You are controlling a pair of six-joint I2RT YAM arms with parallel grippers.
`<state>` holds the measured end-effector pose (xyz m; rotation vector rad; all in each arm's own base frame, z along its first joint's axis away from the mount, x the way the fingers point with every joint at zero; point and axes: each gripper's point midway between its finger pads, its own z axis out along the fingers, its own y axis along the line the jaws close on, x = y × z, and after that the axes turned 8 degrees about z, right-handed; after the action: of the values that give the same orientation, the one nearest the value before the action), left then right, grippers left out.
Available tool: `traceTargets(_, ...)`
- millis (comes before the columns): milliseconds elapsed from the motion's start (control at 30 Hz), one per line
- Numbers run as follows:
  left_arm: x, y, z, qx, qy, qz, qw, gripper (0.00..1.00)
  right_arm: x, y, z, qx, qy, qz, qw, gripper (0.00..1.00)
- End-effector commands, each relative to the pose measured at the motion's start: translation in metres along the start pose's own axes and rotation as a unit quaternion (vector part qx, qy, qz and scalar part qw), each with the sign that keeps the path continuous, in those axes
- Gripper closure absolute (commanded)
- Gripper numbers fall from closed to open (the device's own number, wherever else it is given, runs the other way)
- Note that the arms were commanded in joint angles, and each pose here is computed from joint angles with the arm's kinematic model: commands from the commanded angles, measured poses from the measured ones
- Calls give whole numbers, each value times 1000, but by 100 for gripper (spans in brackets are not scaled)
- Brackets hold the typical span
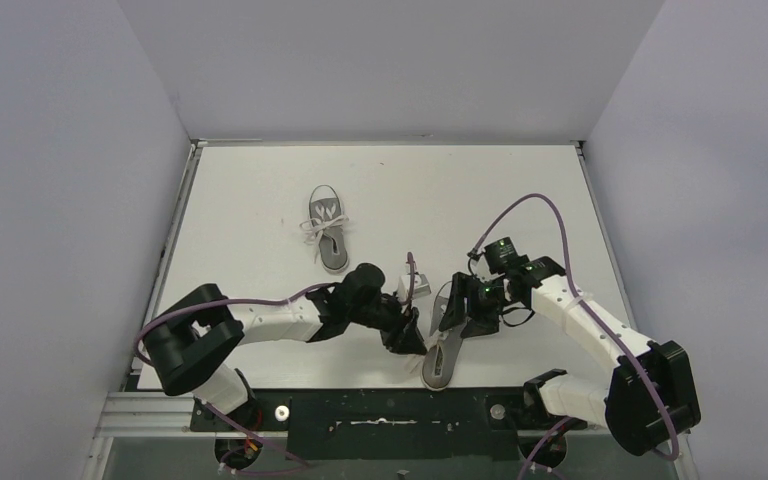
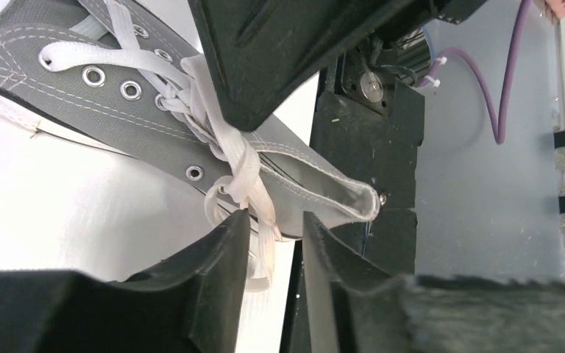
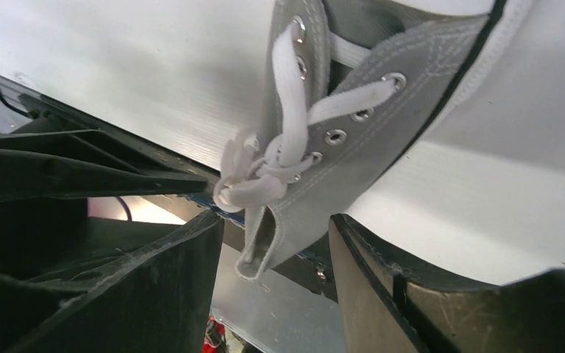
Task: Tie the shoes
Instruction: Adjust the shoelace on the shoe.
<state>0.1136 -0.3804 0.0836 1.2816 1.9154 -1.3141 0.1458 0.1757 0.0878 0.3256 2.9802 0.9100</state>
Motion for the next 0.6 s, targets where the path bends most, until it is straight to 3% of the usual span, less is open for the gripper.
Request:
traceTargets(0,-19,-6,-18,7,-39,18,999,63,-1,-3,-14,31,-17,-37,999,43)
traceTargets(133,-19,5,-17,-1,-34,-1,999,38,-1,-10,-7,40,-22,3,999,37)
traceTargets(200,-27,4,-16,2,-41,6,999,32,-8,-12,-5,26,-34,40,998,33)
traceTargets(333,-42,15,-16,-35,-54,-11,998,31,-25,-9,-5,-6,-78,78,994,16)
traceTargets(433,-45,22,-15,-56,-45,-34,997,32,-38,-10,0,-26,-93,106,990,16)
traceTargets(567,-62,30,-20,-78,-76,-47,993,36,-54,-4,10,-51,-109,129,984,21)
